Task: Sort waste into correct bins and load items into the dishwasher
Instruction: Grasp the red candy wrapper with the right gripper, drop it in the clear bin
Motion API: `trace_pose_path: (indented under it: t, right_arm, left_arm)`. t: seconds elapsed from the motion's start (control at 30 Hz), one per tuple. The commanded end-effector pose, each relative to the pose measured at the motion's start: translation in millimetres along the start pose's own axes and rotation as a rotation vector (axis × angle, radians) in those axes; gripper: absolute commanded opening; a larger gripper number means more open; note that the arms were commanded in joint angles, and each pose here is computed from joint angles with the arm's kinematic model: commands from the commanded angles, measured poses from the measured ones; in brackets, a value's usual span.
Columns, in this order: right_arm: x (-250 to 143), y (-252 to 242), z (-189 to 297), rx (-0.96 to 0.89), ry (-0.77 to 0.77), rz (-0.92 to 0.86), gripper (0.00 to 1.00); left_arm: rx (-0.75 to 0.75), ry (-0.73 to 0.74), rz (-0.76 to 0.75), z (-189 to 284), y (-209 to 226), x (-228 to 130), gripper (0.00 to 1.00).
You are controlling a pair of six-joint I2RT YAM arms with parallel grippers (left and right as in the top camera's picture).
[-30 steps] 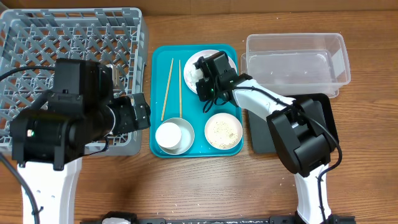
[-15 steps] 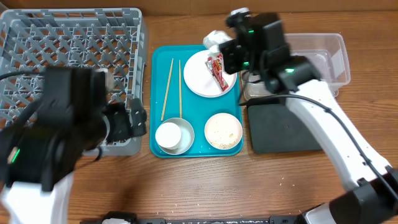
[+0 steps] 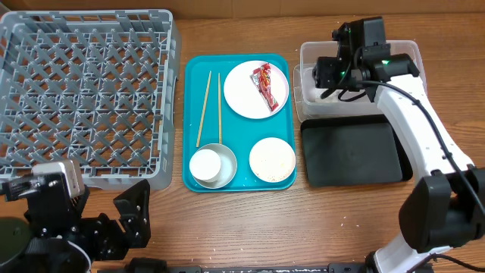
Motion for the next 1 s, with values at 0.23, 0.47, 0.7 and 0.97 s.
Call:
trace_pose_path:
  t: [0.23, 0.47, 0.7, 0.97]
  right_arm:
    - [-11, 80, 19, 0.267, 0.001, 0.151, 0.64]
    - [-32, 108, -58, -0.126, -0.078, 0.272, 0.74]
    - [-44, 97, -136, -0.168, -0.047, 0.318, 0.82]
    - [-52, 100, -152, -0.087, -0.002, 0.319, 0.29]
  left_arm:
    - [0.021, 0.012, 0.001, -3, 1, 0, 1.0]
    - [0.021, 0.012, 0.001, -3, 1, 0, 1.0]
    - [0.021, 0.012, 0.001, -3, 1, 0, 1.0]
    - [0.021, 0.012, 0.001, -3, 1, 0, 1.0]
Point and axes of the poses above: each gripper's point midway between its finger pads, its own z axis back along the fingers, its own y axis along the line the jaws close on, x = y × z, the point moved 10 cm from there along z, back along the fingers, and after that the axes turned 2 degrees about -z, right-handed, at the moved point
